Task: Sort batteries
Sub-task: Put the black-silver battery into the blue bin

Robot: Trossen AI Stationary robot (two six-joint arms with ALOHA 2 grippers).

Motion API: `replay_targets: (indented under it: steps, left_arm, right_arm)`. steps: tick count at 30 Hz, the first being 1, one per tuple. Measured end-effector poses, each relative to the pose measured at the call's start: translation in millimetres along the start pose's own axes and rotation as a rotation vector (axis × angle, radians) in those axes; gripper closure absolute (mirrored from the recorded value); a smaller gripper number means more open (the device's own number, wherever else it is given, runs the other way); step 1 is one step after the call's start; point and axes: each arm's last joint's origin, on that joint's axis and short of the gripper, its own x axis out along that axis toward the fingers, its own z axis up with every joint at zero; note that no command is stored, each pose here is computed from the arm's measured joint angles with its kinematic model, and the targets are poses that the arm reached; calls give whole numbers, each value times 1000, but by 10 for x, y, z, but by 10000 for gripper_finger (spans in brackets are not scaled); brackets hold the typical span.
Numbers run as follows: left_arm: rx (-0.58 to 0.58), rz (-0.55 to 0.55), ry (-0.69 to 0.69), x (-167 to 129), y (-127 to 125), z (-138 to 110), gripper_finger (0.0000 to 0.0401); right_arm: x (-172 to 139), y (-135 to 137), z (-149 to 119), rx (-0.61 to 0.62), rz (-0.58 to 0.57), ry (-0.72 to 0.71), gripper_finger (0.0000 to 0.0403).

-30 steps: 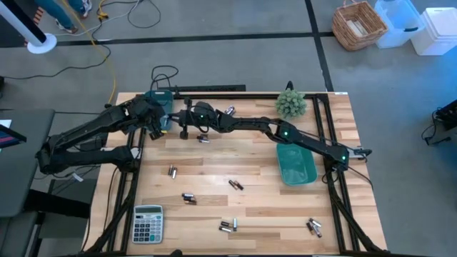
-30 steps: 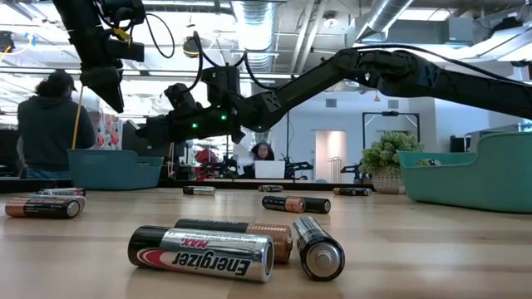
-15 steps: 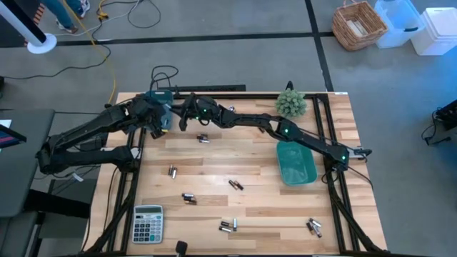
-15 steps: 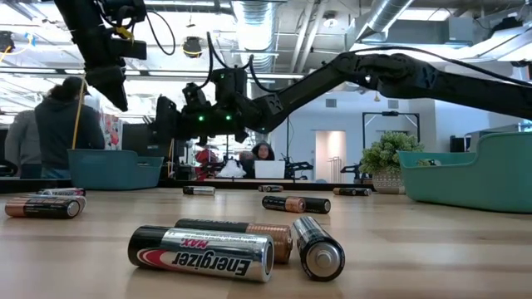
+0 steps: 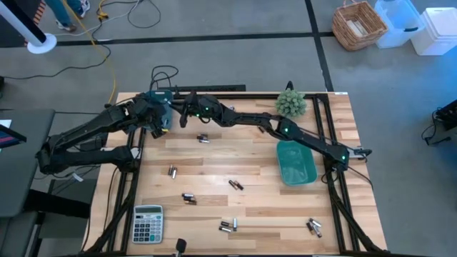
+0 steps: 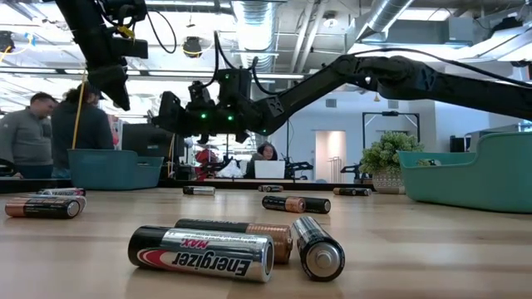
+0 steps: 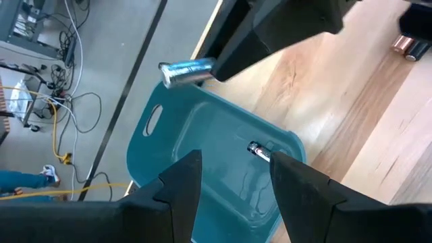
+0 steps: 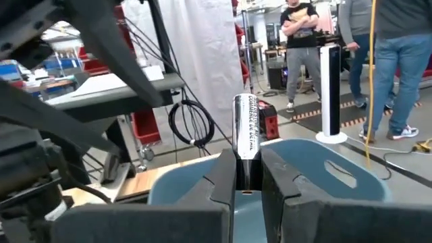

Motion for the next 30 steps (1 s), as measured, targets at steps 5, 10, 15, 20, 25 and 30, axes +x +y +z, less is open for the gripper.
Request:
replay_targets:
  steps: [5, 10, 15, 20, 25, 30]
  left_arm:
    - [-57, 19, -67, -45, 36, 35, 232]
    - [-135, 31, -215, -279, 174, 81, 232]
    - [-193, 31, -311, -496, 280, 55, 232]
    - [-210, 21, -356, -585, 308, 6, 232]
    - [-239, 11, -413, -640, 330, 2, 232]
    - [-277, -14, -523, -727, 367, 17, 232]
  right_arm:
    - [-7, -33, 59, -1, 6, -52, 354]
    - [-23, -103, 177, 27, 18, -90, 354]
    - [-24, 14, 509, -28, 48, -103, 354]
    - [-55, 125, 864, -114, 52, -36, 354]
    - [-114, 125, 1164, -152, 53, -33, 354]
    - [-153, 22, 1225, -142, 55, 19, 354]
